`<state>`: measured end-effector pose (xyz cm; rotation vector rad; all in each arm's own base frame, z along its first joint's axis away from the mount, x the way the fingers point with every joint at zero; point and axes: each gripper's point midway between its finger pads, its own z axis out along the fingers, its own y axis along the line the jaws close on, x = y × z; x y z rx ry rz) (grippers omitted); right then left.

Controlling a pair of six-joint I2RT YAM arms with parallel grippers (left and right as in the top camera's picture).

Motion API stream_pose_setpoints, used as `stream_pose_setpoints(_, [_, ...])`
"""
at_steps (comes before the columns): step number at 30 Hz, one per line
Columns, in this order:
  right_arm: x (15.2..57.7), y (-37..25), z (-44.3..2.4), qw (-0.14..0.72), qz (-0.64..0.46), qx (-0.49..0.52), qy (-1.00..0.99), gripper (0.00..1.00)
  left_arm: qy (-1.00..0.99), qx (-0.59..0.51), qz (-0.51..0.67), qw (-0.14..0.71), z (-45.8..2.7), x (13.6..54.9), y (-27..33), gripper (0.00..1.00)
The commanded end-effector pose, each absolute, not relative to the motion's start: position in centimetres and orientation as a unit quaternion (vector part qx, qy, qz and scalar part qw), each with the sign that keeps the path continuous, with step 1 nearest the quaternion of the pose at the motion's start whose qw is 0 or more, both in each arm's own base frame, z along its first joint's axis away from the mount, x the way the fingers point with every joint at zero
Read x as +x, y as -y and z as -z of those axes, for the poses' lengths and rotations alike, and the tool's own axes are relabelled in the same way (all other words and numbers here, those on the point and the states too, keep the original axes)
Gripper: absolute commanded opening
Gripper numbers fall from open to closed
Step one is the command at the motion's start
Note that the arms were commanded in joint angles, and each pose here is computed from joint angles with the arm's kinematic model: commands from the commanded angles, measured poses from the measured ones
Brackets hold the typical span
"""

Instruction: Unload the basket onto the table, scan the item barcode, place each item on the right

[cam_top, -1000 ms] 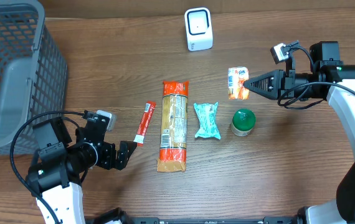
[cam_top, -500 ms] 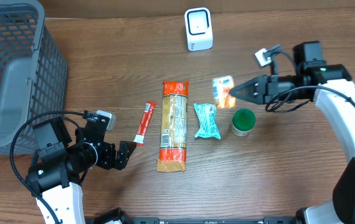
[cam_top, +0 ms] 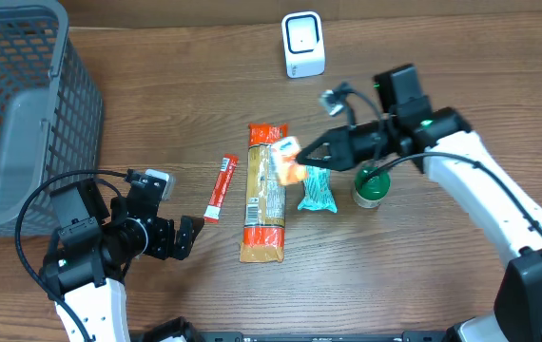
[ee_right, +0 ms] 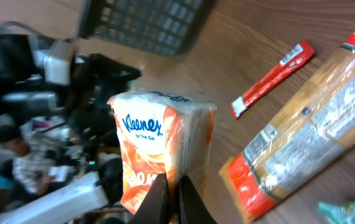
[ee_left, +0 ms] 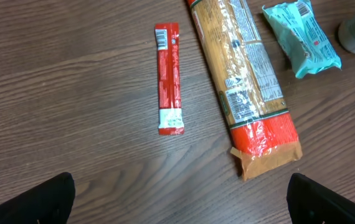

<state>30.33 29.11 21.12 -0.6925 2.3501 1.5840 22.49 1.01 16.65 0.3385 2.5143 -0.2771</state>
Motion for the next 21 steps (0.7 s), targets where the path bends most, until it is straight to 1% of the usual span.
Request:
stream_pose_setpoints(1, [31.0, -30.7, -21.5, 0.12, -0.505, -0.183, -0.835, 0.04, -0.941, 0.133, 0.094, 0.295, -17.0, 22.7, -1.4, 1.0])
stream_pose_setpoints(6, [30.3, -33.3, -21.3, 0.13, -0.495, -0.19, -0.838, 0.04, -0.941, 0.133, 0.094, 0.295, -17.0, 22.7, -1.4, 0.99])
stream_pose_setpoints(12, [28.4, -36.5, -20.7, 0.091, -0.533, -0.222, -0.812, 0.04, -0.941, 0.132, 0.094, 0.295, -17.0, 22.7, -1.4, 1.0])
stream_pose_setpoints(14, [28.3, -37.0, -20.1, 0.071, -0.546, -0.221, -0.805, 0.04, -0.941, 0.133, 0.094, 0.295, -17.0, 22.7, -1.4, 1.0])
stream_pose_setpoints(17, [28.6, -37.3, -18.7, 0.062, -0.544, -0.22, -0.807, 0.04, -0.941, 0.132, 0.094, 0.295, -17.0, 22.7, -1.4, 1.0])
stream_pose_setpoints(21, [28.7, -37.4, -18.5, 0.081, -0.542, -0.248, -0.799, 0.04, -0.941, 0.132, 0.094, 0.295, -17.0, 22.7, -1.4, 1.0])
